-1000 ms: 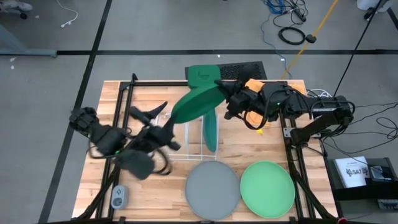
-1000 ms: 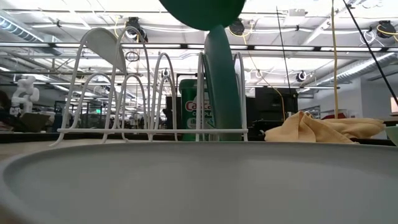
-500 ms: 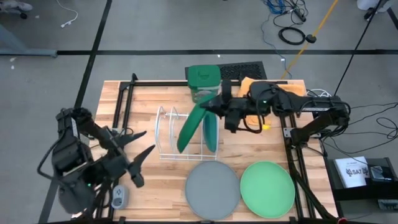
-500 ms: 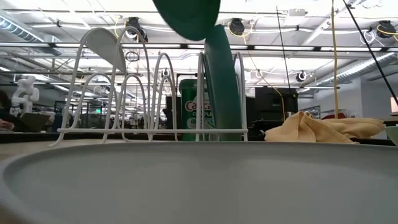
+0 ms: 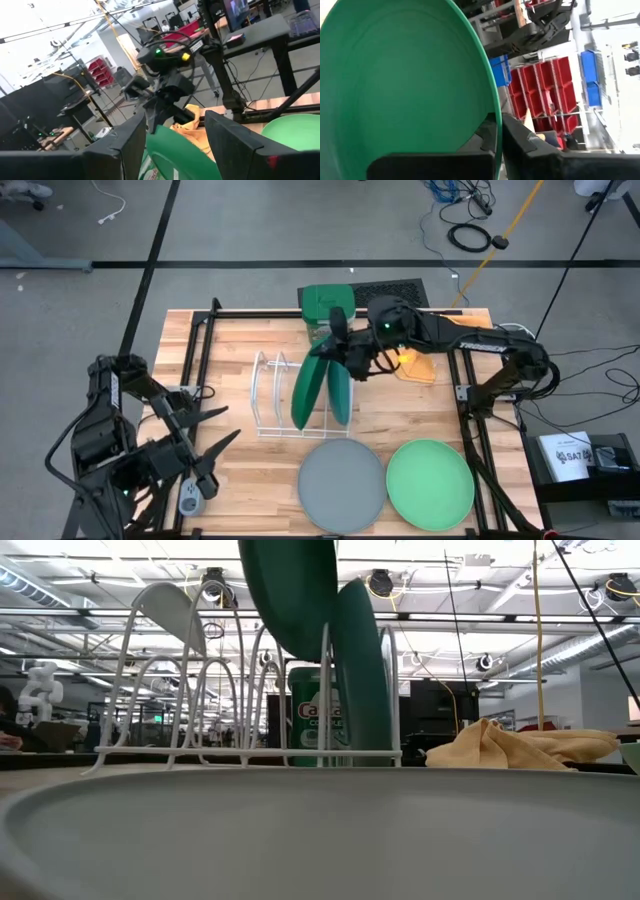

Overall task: Sort dishes
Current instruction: Put the dark green plate into the dish rack

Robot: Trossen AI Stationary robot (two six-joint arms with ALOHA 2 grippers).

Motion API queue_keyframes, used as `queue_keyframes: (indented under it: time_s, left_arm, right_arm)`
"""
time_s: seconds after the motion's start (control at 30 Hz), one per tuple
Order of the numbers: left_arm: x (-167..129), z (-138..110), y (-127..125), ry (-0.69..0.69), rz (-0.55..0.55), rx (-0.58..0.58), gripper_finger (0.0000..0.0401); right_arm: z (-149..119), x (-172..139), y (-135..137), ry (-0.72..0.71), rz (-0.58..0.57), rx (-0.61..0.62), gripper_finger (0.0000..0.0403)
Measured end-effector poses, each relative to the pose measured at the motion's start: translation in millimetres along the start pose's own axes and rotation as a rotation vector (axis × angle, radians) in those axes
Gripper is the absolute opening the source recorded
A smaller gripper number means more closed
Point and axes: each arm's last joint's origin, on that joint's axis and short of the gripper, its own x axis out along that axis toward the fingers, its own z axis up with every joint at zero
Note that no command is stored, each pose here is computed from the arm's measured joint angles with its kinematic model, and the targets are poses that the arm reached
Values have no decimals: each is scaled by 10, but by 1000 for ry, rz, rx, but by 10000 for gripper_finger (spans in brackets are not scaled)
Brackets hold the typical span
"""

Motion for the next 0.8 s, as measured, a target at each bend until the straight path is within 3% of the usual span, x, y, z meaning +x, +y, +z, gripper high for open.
queue_keyframes:
  time_s: [0.47,0.8]
  left_arm:
    - [-40,-20,-31,-6,-13,-8,203]
    - [-40,-23,-30,-6,-13,-7,203]
  right_arm:
    - [-406,366,240,9,146,127,12]
    - [-451,469,232,141,55,130,107]
